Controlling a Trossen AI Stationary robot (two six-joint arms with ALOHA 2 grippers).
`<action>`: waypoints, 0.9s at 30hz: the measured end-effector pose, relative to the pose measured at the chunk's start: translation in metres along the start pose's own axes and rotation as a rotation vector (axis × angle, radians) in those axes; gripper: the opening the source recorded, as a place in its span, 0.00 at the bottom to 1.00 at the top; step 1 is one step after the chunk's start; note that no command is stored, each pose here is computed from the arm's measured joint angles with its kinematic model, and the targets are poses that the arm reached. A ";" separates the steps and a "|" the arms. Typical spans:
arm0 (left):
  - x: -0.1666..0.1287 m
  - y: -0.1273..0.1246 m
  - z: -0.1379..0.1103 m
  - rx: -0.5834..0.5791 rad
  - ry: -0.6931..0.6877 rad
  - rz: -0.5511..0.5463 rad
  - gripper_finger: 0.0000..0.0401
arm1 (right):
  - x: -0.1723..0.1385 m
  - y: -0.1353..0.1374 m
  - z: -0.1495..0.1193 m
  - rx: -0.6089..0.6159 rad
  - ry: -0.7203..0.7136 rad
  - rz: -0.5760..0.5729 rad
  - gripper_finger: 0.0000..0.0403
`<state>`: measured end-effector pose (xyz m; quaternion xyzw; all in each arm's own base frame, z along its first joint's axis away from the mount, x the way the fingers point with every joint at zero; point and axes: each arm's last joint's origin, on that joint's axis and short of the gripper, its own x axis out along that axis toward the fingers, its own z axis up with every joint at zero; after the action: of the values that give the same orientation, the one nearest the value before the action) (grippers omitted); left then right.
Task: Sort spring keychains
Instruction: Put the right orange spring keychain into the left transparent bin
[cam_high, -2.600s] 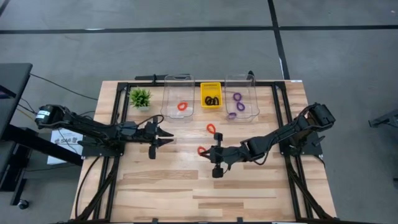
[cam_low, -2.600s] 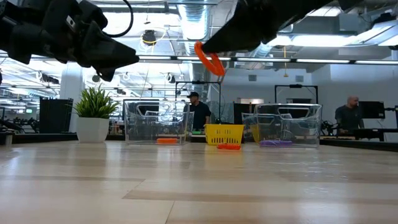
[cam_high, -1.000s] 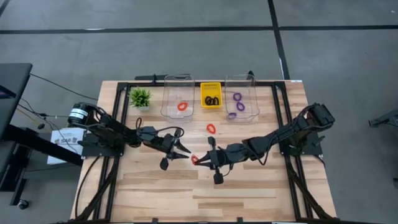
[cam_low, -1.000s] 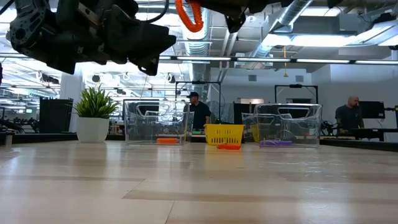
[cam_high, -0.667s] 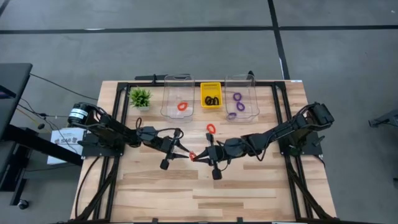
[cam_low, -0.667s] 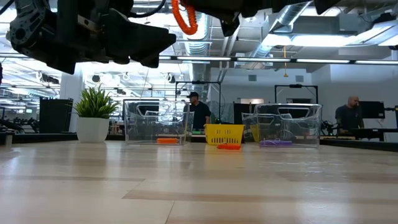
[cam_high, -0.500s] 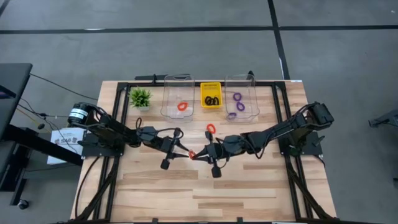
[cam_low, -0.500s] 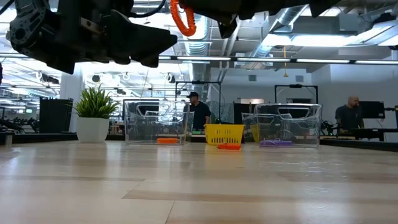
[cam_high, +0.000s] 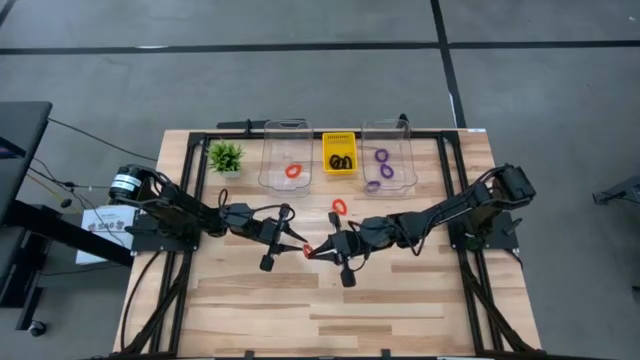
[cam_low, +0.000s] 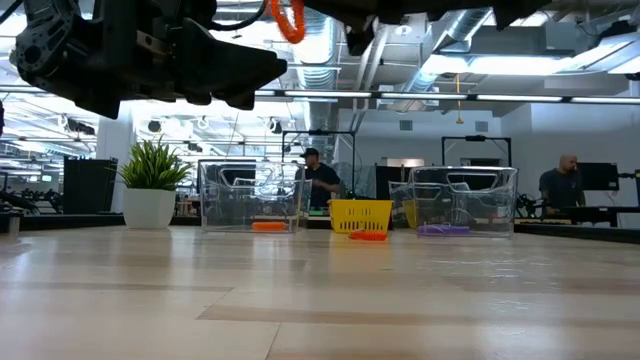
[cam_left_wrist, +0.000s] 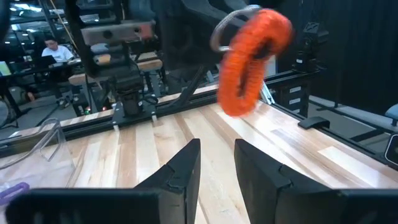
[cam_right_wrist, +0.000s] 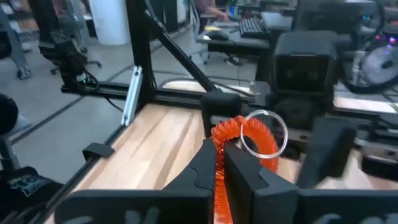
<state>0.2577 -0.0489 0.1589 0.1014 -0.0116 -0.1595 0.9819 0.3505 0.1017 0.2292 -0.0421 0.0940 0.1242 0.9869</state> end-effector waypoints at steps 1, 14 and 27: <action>0.000 0.000 0.000 0.000 0.000 0.001 0.24 | 0.003 0.000 -0.002 0.000 -0.010 0.010 0.02; 0.000 0.000 -0.001 -0.058 0.007 -0.001 0.24 | 0.025 -0.012 -0.018 -0.011 0.004 0.010 0.02; 0.000 -0.003 -0.002 -0.100 0.013 -0.078 0.24 | 0.023 -0.011 -0.020 -0.011 0.043 0.007 0.02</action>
<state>0.2568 -0.0509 0.1565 0.0534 0.0066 -0.1974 0.9788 0.3720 0.0943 0.2061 -0.0498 0.1145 0.1273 0.9840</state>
